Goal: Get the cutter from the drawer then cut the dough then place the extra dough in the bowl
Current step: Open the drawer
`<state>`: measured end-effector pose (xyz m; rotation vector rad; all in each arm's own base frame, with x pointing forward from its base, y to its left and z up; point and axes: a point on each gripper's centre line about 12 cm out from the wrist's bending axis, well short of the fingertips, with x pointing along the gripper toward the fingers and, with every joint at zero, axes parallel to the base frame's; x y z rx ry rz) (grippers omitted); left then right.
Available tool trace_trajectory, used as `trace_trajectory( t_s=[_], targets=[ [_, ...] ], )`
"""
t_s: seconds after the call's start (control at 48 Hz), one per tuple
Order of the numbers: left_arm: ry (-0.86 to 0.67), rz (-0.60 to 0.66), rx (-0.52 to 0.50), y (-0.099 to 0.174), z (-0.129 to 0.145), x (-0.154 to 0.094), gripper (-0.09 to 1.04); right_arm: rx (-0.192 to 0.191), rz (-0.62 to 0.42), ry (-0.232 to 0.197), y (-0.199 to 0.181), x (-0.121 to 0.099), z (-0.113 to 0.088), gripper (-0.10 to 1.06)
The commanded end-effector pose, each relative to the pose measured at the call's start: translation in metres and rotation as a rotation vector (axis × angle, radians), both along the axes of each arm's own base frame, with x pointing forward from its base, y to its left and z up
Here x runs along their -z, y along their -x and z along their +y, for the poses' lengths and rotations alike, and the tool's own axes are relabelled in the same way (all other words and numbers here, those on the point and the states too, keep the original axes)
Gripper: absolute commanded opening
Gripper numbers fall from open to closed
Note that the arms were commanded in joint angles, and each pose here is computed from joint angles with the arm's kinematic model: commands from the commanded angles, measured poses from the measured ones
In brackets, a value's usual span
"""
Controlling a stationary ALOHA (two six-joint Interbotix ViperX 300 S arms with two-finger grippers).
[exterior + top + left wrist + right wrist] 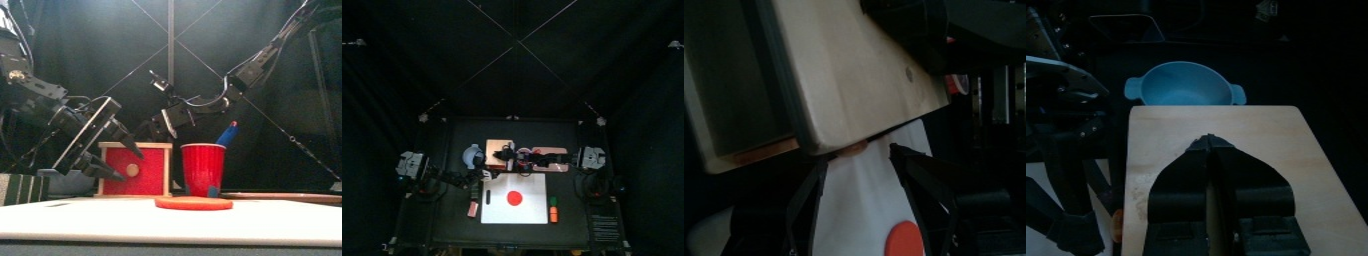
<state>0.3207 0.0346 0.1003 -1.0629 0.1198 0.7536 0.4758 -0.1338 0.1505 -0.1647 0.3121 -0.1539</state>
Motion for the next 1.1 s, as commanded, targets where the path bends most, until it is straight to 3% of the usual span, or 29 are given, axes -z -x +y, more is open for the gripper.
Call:
trace_trajectory(
  t_s=[0.021, 0.812, 1.104],
  targets=[
    [0.006, -0.037, -0.028, -0.008, 0.005, -0.009, 0.87, -0.003, 0.017, 0.002, 0.000, 0.001, 0.002, -0.04],
    [0.033, 0.011, -0.078, -0.011, 0.015, 0.006, 0.85, -0.013, 0.016, -0.005, -0.002, 0.001, 0.009, -0.04],
    [0.032, 0.009, -0.078, -0.013, 0.015, 0.005, 0.68, -0.015, 0.022, -0.010, -0.003, 0.005, 0.010, -0.04]
  ],
)
